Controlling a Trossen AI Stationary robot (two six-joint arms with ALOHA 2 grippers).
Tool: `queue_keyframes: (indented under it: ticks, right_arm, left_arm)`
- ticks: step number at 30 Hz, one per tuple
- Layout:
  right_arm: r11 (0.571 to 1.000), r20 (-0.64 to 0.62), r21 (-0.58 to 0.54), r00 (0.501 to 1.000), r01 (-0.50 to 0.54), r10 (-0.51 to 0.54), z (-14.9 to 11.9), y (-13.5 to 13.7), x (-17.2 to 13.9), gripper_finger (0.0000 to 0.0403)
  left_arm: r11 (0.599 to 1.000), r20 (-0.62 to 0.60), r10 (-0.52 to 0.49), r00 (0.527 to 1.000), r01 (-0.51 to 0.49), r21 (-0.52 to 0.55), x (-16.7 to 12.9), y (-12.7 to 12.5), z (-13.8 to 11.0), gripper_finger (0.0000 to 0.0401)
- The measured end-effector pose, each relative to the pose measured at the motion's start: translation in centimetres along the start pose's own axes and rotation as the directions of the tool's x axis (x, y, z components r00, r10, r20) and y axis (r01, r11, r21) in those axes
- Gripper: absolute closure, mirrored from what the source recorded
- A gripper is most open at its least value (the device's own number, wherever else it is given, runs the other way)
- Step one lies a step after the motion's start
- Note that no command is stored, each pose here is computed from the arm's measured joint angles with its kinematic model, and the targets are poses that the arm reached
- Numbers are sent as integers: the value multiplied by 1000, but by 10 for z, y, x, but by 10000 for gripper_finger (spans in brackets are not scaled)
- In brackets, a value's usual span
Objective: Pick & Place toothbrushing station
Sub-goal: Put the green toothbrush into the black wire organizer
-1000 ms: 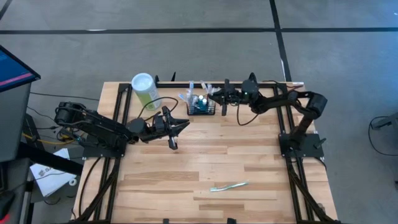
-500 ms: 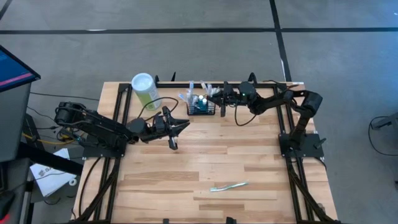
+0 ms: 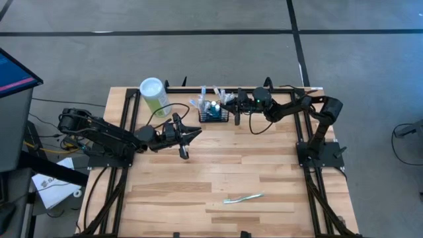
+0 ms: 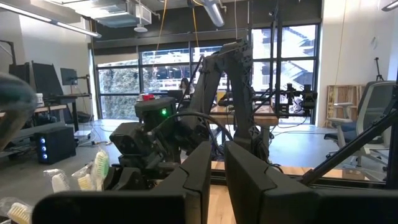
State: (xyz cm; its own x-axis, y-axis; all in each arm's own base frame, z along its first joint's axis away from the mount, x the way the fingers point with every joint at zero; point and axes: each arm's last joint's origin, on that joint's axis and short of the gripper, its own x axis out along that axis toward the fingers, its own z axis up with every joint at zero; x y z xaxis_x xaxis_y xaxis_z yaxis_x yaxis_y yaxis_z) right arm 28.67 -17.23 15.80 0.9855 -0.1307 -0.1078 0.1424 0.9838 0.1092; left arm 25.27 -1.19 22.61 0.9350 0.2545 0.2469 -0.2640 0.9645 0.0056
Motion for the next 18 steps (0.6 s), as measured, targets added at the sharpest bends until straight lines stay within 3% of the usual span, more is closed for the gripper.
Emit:
queue_keyframes:
  ticks: [14, 18]
  right_arm:
    - [1000, -21, 2, 1000, -4, 4, -15, 3, 7, 390]
    - [999, -26, 31, 1000, 9, -8, -21, 1, 9, 372]
  left_arm:
    - [1000, -1, 0, 1000, 0, -3, 0, 0, 0, 362]
    - [1000, -2, 0, 1000, 0, -3, 0, 0, 0, 362]
